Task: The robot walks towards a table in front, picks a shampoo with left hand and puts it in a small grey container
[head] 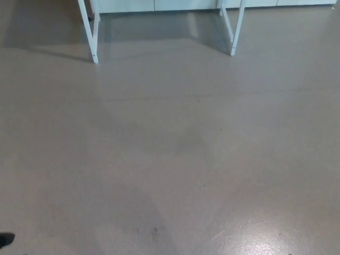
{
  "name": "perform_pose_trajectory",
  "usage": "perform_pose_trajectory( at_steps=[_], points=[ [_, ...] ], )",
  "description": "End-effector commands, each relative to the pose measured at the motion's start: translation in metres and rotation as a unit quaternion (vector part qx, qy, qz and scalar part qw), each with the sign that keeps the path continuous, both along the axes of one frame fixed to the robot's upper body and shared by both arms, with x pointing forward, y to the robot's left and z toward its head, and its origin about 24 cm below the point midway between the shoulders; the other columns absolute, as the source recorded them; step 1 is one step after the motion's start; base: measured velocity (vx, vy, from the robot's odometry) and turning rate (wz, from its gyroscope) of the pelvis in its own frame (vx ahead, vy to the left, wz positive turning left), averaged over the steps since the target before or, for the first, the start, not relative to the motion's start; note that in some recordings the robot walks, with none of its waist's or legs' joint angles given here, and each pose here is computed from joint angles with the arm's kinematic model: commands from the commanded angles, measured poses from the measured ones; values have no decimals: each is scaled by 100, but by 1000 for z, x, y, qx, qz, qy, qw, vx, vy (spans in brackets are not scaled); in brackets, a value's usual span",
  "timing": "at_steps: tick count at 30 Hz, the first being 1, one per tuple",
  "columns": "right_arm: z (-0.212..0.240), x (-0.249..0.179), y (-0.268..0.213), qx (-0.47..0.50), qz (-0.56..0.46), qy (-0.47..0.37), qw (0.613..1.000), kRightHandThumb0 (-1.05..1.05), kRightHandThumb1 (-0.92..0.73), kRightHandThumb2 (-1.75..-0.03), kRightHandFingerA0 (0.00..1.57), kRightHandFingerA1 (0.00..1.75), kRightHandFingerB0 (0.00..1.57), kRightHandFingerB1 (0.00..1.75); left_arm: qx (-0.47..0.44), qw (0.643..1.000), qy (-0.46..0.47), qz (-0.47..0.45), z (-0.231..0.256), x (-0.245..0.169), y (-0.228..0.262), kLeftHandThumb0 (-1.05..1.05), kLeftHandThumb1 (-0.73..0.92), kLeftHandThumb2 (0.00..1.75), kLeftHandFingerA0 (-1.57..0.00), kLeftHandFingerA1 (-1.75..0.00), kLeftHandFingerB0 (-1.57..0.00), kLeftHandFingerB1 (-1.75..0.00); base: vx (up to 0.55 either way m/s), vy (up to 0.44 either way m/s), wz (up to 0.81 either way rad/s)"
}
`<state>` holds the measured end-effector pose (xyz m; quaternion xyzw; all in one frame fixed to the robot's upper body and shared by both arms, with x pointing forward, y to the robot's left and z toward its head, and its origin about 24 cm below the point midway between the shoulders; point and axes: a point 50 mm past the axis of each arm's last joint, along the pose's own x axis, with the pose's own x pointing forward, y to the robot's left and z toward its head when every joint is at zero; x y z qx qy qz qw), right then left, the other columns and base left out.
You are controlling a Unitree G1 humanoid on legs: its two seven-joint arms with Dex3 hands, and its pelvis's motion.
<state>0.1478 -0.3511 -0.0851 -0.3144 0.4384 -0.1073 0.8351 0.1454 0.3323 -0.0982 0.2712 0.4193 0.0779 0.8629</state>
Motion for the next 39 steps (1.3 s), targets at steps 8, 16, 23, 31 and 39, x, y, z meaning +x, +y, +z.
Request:
perform_pose_trajectory(
  at_steps=[8,16,23,31,39],
  points=[
    [-10,-34,-11,25,-30,40,998,-31,-68,-60,62,43,44,36,34,997,75,3,-5,-36,19,-43,65,59,-52,-65,-32,-32,4,0,2],
    [-14,-48,-10,36,-25,46,998,-30,-70,-61,59,43,45,37,37,996,82,-7,-6,-40,19,-46,66,60,-55,-70,-33,-32,1,0,3],
    [-19,-55,-5,43,-14,62,997,-31,-70,-61,60,43,45,37,54,994,94,-21,-5,-43,22,-46,66,60,-53,-55,-33,-32,111,184,-13],
    [-28,-72,1,57,-18,92,994,-29,-71,-61,60,43,44,37,37,995,88,-25,-5,-43,20,-39,67,60,-55,-65,-32,-33,215,28,-2],
    [-31,-90,2,56,-14,121,991,-30,-72,-61,60,43,45,37,38,993,108,-34,-10,-56,18,-40,67,59,-56,-67,-33,-34,290,-83,15]
  ],
)
